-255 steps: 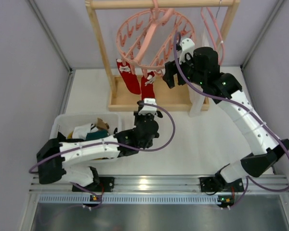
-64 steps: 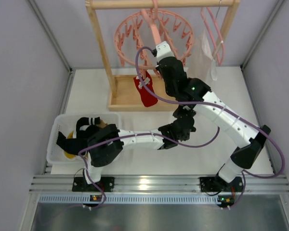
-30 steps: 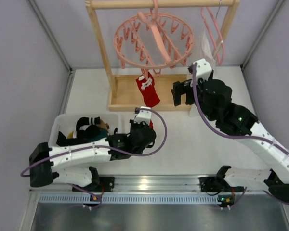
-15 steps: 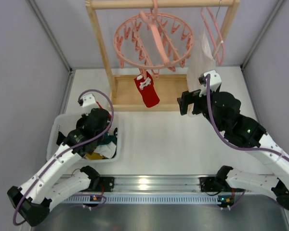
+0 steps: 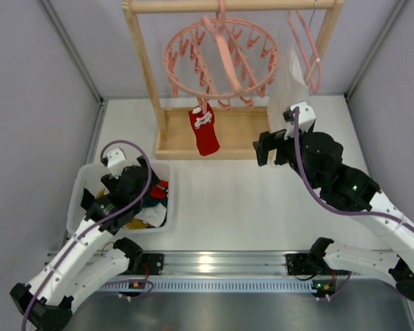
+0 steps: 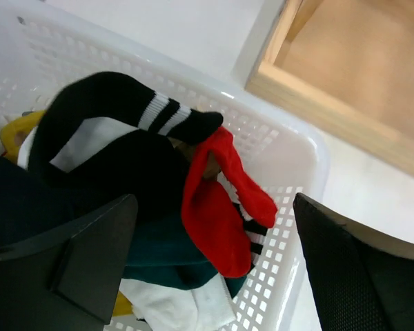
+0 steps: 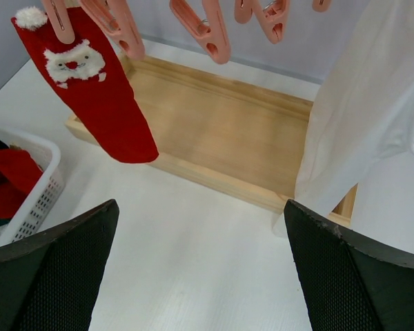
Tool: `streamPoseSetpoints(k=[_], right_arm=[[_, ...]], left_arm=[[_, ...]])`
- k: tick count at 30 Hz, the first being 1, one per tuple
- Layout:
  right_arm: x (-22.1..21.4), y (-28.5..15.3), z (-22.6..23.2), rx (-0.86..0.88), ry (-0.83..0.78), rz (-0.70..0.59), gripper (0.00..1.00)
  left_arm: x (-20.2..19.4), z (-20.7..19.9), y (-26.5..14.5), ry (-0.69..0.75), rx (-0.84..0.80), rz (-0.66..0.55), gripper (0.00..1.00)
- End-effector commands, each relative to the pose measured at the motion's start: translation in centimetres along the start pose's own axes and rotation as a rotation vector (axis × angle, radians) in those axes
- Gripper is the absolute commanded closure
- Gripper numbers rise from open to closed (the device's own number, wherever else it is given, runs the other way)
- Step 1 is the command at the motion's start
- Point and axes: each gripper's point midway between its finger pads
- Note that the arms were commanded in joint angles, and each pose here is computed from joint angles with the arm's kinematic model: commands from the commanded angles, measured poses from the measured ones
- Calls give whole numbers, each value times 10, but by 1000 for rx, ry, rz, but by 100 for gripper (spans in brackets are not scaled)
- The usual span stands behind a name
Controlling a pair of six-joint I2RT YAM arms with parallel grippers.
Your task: Remove the socks clipped to the hanger
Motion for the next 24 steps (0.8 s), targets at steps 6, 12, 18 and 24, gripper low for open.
streamPoseSetpoints(k=[6, 12, 18, 24], right_arm=[[5, 4, 1, -1, 26, -30, 0], [5, 2, 7, 30, 43, -46, 0], [11, -10, 19, 127, 58, -92, 1], [22, -30, 40, 286, 56, -177, 1]], left_arm=[[30, -39, -25, -114, -182, -3, 1], [6, -147, -48, 58, -704, 142, 1], [10, -193, -53, 64, -963, 15, 1], [-1, -231, -39, 173, -1064, -2, 1]])
Point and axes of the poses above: each gripper's point midway between its finger pads, its own y axis out along the fingers, its own z axis along the line the jaws close on, x = y × z, and after that the axes turned 14 degrees about -y, right-handed
